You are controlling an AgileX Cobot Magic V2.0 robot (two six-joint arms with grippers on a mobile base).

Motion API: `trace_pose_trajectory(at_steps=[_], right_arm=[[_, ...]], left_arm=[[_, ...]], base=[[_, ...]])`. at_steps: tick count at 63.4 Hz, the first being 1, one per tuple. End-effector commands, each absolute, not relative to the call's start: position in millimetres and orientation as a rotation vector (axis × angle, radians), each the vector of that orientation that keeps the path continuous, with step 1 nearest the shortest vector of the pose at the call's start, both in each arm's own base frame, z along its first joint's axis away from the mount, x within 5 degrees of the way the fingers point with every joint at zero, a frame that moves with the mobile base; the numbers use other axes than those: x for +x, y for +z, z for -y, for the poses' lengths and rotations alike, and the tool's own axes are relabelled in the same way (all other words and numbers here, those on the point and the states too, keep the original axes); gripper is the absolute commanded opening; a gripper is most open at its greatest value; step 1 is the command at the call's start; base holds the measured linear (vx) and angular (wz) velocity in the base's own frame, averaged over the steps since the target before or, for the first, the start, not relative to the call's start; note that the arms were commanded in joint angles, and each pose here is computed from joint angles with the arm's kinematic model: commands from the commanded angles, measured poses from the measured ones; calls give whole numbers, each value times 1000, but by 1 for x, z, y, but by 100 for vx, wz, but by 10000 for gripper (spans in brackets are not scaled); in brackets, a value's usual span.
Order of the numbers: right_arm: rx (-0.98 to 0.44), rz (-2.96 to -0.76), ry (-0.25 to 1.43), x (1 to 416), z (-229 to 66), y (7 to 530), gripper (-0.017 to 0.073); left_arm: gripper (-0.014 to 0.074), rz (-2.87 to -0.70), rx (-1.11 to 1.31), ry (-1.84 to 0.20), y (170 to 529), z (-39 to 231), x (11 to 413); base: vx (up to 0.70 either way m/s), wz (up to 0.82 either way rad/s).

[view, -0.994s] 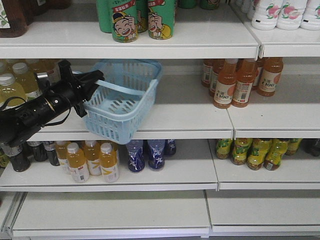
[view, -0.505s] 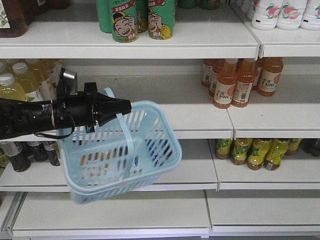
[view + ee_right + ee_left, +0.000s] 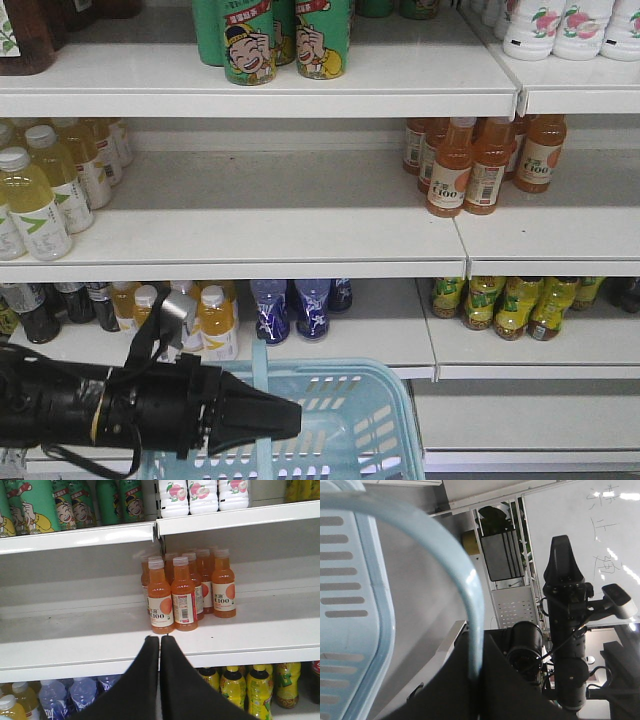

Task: Place coke in basket with both arms
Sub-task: 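Lift the basket off the shelf with the left gripper and lower it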

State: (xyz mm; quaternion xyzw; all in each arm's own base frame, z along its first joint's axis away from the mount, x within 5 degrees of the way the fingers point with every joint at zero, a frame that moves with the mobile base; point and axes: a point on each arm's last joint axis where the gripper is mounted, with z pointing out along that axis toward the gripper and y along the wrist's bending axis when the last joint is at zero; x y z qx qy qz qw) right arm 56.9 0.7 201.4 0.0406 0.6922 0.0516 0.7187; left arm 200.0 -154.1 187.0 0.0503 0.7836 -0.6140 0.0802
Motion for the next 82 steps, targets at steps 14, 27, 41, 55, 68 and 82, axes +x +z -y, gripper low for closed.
trace_pose_trajectory(at_steps=[14,27,41,55,68,82], right_arm=[[75,-1459,105,56,-1,204,-5],[75,-1457,105,56,-1,204,-5],[75,-1457,105,56,-1,204,-5],[75,-1457,105,56,-1,204,-5],[75,-1457,105,56,-1,204,-5],[75,-1458,105,56,-1,204,-5]], left_arm=[[-8,-2040,251,-2146,223,168,180],[-8,-1991,280,-2176,236,172,172],[-8,-1917,242,-2190,246,171,172],[-8,-1894,224,-2213,254,170,169],[-8,-1845,258,-2221,267,166,162],[-8,-1746,297,-2225,287,160,152]], base=[[0,0],[0,0],[0,0],[0,0],[0,0],[0,0]])
